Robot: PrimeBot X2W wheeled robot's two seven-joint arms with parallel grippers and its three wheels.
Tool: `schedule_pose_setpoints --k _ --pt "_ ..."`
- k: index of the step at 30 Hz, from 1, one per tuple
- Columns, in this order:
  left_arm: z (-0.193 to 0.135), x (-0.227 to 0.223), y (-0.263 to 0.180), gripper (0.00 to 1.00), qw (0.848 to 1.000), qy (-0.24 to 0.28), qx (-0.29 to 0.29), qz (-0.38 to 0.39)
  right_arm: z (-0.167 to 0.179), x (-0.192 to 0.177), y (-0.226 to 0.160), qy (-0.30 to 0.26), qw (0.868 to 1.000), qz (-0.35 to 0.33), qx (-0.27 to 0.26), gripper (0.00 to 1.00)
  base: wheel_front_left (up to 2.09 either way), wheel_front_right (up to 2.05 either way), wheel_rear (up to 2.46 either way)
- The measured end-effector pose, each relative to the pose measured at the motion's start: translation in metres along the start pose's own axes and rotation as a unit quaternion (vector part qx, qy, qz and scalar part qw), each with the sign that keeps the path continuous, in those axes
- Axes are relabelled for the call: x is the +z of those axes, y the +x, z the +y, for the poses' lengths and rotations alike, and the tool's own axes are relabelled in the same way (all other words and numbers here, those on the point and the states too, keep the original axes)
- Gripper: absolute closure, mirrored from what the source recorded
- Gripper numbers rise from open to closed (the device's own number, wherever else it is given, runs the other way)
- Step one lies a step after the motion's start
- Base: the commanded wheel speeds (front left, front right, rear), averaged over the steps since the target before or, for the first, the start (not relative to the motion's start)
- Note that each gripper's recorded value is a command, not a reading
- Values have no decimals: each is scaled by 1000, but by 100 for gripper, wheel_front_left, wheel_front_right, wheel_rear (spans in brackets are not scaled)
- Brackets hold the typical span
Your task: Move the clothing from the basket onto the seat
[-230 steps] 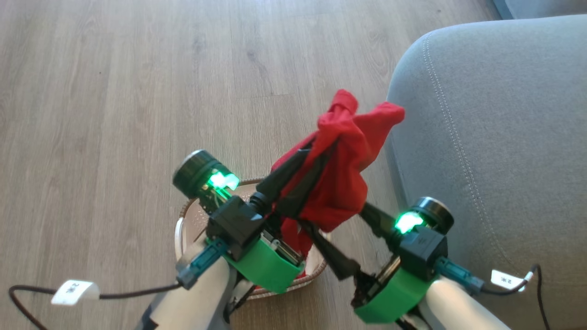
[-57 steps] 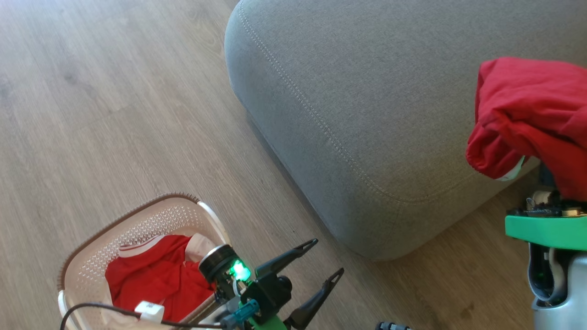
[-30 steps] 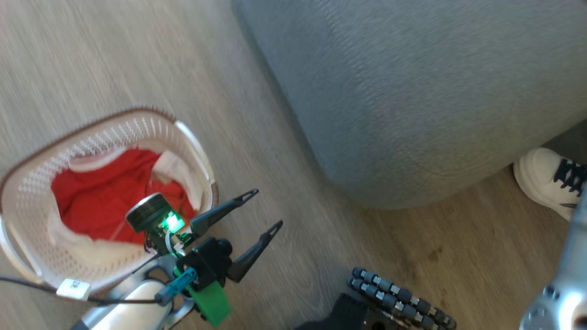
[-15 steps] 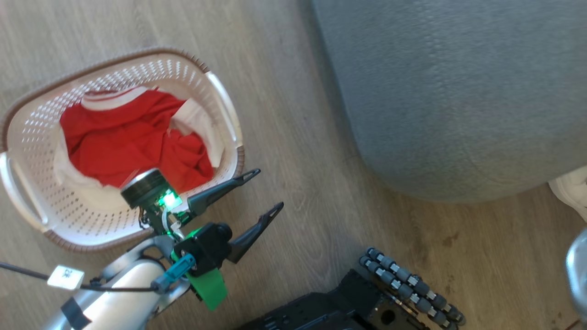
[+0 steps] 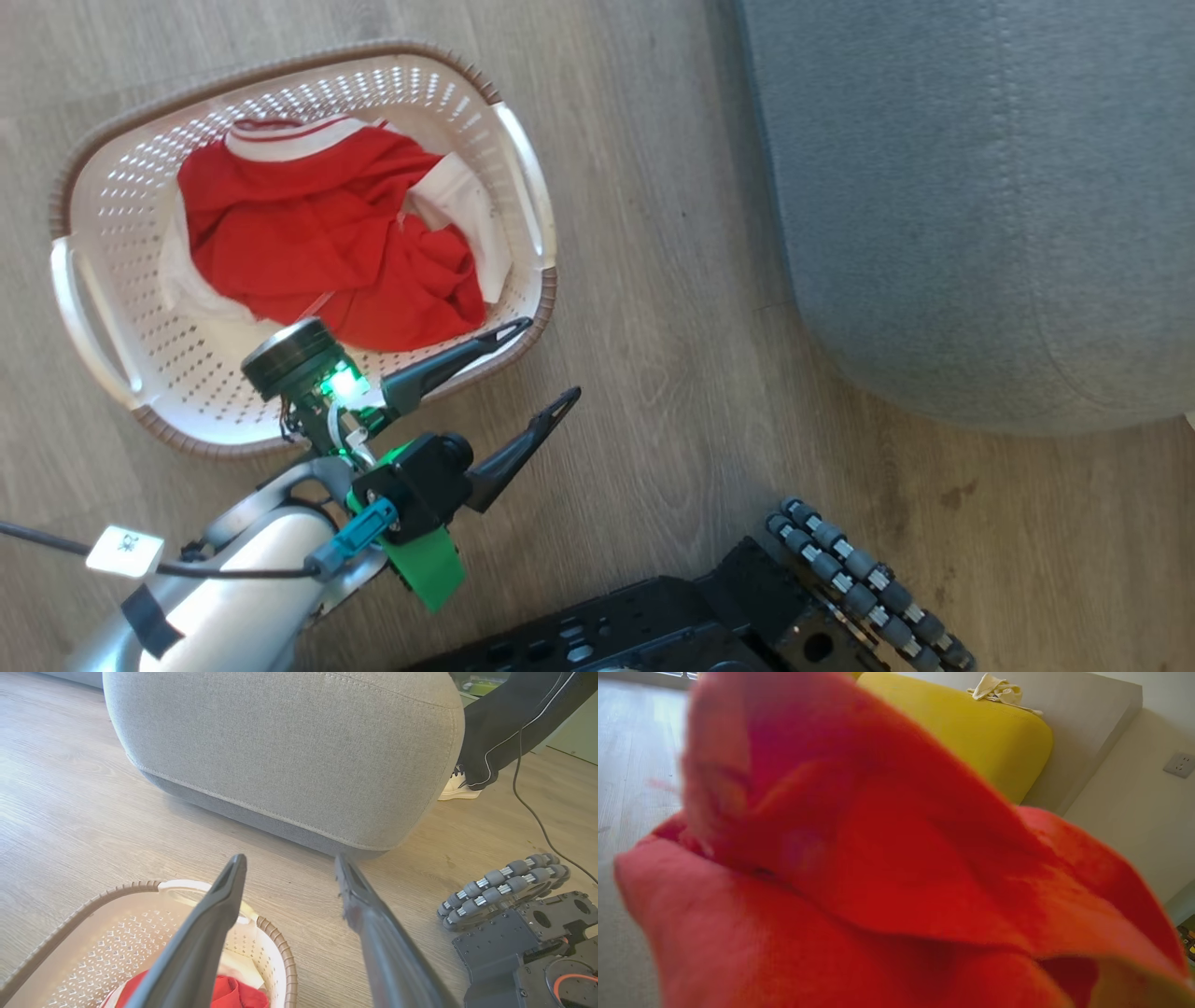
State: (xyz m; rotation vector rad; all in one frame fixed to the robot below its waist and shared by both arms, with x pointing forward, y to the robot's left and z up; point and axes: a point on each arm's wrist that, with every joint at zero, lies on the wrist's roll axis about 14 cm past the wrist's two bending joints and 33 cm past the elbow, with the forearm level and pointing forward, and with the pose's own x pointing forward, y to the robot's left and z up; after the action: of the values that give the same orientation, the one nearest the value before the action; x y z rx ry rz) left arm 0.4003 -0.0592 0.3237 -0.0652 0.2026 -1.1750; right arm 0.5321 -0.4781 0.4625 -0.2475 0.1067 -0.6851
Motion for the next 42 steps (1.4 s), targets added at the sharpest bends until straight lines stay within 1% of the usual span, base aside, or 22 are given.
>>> schedule_pose_setpoints --k 4,9,10,11,12,13,14,19,26,31,34,37,39,42 --pt "3 -2 -2 0 1000 -2 6 2 7 -17 2 10 1000 24 2 100 0 0 0" --pt "7 -1 -2 0 1000 1 10 1 21 -44 -4 8 997 69 20 100 0 0 0" --pt "7 -1 -2 0 1000 1 10 1 21 -44 -4 8 997 69 20 100 0 0 0" --pt "7 -1 -2 0 1000 1 10 1 22 -48 -5 10 997 77 20 90 0 0 0" --pt "6 0 -2 0 1000 0 11 0 20 -50 -6 10 996 82 20 59 0 0 0" --pt "6 0 -2 0 1000 0 11 0 18 -51 -6 7 996 83 18 15 0 0 0" --pt "6 1 -1 0 1000 0 11 -1 15 -50 -5 4 996 83 16 0 0 0 0" --pt "4 3 0 0 1000 3 9 0 6 -44 -7 -4 997 82 9 0 0 0 0" --pt "-3 23 6 0 1000 14 9 -16 -2 -35 -14 -5 996 88 12 0 0 0 0" --pt "-12 40 9 0 999 21 6 -24 -15 -38 -25 -8 991 134 17 0 0 0 0" --pt "-22 52 11 0 999 31 -2 -31 -22 -52 -41 -12 981 191 26 0 0 0 0" --pt "-32 66 13 0 999 31 -2 -42 -28 -64 -57 -6 967 254 34 0 0 0 0" --pt "-39 74 12 0 998 31 0 -46 -35 -66 -65 1 958 286 35 0 0 0 0" --pt "-48 85 11 0 998 30 2 -54 -40 -68 -77 -3 942 333 44 0 0 0 0"
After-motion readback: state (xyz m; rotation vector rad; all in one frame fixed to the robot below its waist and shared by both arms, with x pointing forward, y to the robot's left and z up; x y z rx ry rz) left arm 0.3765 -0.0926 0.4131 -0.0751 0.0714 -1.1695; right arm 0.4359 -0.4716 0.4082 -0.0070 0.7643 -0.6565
